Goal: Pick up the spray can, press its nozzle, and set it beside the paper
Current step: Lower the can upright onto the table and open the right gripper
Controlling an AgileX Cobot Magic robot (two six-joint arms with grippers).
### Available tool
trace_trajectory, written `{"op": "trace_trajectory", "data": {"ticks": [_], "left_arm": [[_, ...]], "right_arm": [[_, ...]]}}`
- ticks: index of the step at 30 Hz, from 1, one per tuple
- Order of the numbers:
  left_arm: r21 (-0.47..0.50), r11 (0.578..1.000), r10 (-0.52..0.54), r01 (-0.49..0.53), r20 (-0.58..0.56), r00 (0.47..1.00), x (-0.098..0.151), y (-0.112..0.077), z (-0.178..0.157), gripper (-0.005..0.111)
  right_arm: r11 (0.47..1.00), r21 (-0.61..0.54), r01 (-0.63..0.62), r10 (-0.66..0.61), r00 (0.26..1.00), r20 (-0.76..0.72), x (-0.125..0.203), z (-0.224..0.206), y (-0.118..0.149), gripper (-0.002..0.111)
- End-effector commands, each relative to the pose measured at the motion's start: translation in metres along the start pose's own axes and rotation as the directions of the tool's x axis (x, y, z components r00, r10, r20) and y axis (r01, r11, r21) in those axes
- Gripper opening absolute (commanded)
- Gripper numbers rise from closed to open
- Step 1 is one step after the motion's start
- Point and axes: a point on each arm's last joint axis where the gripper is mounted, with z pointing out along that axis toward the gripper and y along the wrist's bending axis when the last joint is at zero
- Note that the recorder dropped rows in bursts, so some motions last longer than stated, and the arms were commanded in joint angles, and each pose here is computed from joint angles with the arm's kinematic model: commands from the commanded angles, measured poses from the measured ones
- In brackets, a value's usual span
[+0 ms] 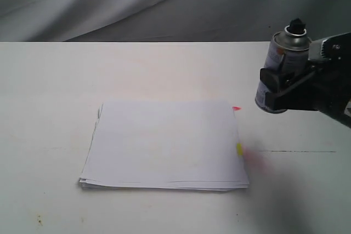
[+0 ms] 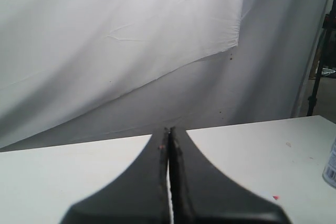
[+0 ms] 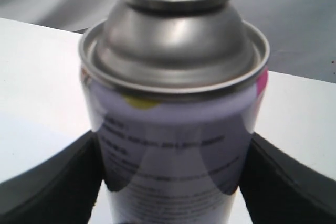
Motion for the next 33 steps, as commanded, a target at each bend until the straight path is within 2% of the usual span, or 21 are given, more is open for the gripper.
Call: {"op": "trace_trajectory", "data": {"ticks": [1,3,11,18,33], "left_arm": [[-0.006,1.000,-0.005,0.005,0.000,1.000,0.001,0.001,-0.001,0.000],[-0.006,1.000,-0.005,0.005,0.000,1.000,0.001,0.001,-0.001,0.000],[-0.006,1.000,-0.007,0.007,0.000,1.000,0.001,0.001,-0.001,0.000],[-0.006,1.000,-0.007,0.007,0.000,1.000,0.001,0.001,-0.001,0.000],[-0.006,1.000,-0.007,0.007,0.000,1.000,0.001,0.001,-0.001,0.000]], "right_arm": [[1.000,0.014,-0.023,0.022,0.996,0.089,0.013,0.021,-0.005,0.000],[0.999,0.005,-0.036,0.035,0.994,0.103,0.024,0.031,-0.006,0.000],[0.997,0.031,0.066,-0.067,0.997,0.036,0.055,0.047,-0.009,0.000],[0.998,0.034,0.050,-0.049,0.999,-0.014,0.071,0.053,-0.010,0.000],[0.999,0.036,0.039,-0.039,0.999,-0.010,0.079,0.052,-0.010,0.000]]}}
